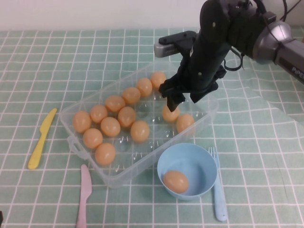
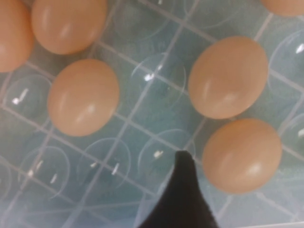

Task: Take an egg out of the egg box
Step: Pick up the egg from the plastic box

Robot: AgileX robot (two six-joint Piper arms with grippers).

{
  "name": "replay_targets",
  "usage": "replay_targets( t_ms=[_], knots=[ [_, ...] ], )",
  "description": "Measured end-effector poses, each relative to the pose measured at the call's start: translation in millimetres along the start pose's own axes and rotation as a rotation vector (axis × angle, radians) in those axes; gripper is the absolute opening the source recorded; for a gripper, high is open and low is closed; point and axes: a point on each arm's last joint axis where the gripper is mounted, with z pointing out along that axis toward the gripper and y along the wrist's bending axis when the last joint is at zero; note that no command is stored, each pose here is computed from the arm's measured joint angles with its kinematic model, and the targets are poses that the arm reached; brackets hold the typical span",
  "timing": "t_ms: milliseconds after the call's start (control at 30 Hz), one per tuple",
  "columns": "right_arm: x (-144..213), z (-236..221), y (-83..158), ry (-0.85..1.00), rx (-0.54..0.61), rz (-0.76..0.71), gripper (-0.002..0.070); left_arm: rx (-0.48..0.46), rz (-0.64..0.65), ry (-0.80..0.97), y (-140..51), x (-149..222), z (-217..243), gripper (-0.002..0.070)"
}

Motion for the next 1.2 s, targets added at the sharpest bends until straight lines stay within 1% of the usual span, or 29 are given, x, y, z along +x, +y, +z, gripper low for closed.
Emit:
replay_targets(
  t_ms=[133, 400, 500, 700, 967, 1200],
  knots=[
    [2, 2, 2, 0.007, 0.021, -0.01, 0.0509, 0.0, 0.0, 0.0, 0.0, 0, 0, 0.0],
    [6, -14, 21, -0.016, 0.003, -0.025, 0.0514, 0.0, 0.0, 0.0, 0.0, 0, 0, 0.0],
    [5, -15, 18, -0.021, 0.033, -0.035, 0.0514, 0.0, 0.0, 0.0, 0.0, 0, 0, 0.0],
    [4, 1, 5, 0.012, 0.06, -0.017, 0.0515, 0.0, 0.0, 0.0, 0.0, 0, 0, 0.0],
    [5, 27, 2, 0.066, 0.058, -0.01, 0.0515, 0.0, 0.0, 0.0, 0.0, 0, 0, 0.0],
    [5, 28, 3, 0.068, 0.052, -0.044, 0.0522, 0.0, 0.0, 0.0, 0.0, 0, 0, 0.0]
  ],
)
